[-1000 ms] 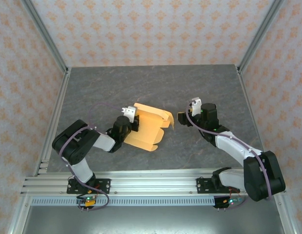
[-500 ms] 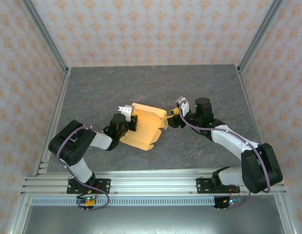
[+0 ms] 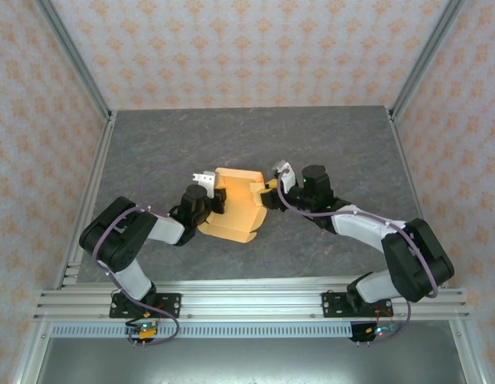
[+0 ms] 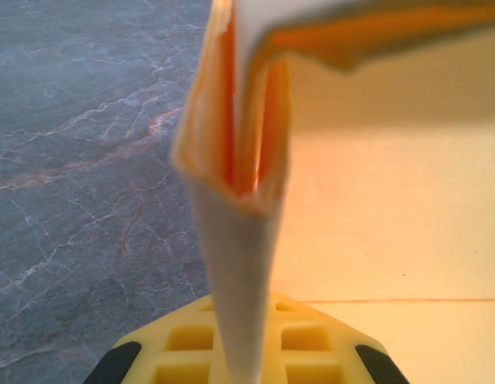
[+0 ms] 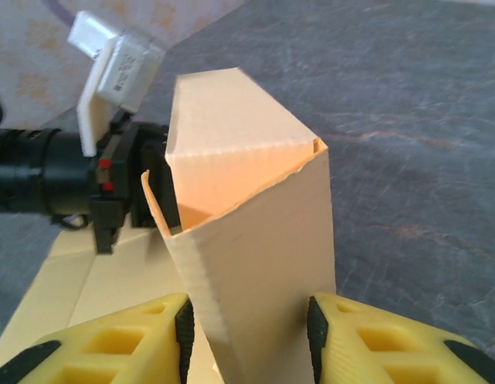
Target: Fold the paper box
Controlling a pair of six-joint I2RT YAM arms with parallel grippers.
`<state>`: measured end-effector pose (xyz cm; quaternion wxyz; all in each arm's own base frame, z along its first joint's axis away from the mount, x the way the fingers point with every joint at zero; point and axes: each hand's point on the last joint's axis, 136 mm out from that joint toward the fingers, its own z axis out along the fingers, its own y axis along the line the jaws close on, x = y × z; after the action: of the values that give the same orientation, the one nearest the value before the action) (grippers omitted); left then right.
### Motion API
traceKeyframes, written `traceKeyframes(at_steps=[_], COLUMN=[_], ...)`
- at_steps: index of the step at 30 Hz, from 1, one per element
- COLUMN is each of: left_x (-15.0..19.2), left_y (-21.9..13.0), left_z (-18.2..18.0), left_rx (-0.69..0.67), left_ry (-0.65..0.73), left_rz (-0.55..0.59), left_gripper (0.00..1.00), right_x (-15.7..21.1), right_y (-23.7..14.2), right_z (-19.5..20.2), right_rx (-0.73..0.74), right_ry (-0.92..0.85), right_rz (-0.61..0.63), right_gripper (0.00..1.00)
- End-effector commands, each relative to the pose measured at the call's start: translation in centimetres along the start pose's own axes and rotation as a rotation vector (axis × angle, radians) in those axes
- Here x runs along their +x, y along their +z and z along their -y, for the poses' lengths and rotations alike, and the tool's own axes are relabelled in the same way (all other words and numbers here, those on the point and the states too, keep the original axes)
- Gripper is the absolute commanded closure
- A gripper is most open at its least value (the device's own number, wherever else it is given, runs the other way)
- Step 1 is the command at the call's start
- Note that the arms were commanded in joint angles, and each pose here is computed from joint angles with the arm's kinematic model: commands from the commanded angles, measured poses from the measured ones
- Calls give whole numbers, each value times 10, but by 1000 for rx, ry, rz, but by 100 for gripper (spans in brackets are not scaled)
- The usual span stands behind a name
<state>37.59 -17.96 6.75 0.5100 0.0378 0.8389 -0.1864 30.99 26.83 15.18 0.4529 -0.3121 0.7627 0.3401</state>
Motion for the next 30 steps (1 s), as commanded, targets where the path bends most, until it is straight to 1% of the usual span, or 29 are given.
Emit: traceKeyframes(at_steps=[1,5,9,14,17,19,20,21,22,24,28,30], left_x=[-21,-22,-23,-20,-19,-17,-16,-17,-16,-18,-26,-30], left_y=[-4,-6,-9,-9,-9,-8,-8,-8,-9,-13,-29,-38], left_z=[-5,-8,-5,-1,1,1,3,4,4,5,8,9], left_rx=[-50,-116,-166,-189,-197,-200,-193,-187,-182,-168,-137,-133], left_ry=[-61,-57,-26,-29,-44,-60,-69,-72,-76,-84,-81,-100], left_rz=[80,97,112,120,123,119,115,114,115,132,158,157], left_gripper=[100,100,100,96,92,88,85,79,68,55,38,25], right_x=[-20,-18,-21,-22,-21,-18,-17,-14,-12,-9,-1,4], right_y=[3,12,14,25,27,27,26,27,29,32,42,47], right_z=[18,18,31,36,47,56,60,64,67,70,70,67], right_rx=[161,243,349,367,438,493,516,538,551,562,543,523], right_ry=[27,15,62,95,104,111,113,110,105,99,55,30], right_rz=[152,170,224,239,249,255,260,259,254,247,215,187], right_gripper=[56,52,52,58,66,71,72,73,74,75,75,75])
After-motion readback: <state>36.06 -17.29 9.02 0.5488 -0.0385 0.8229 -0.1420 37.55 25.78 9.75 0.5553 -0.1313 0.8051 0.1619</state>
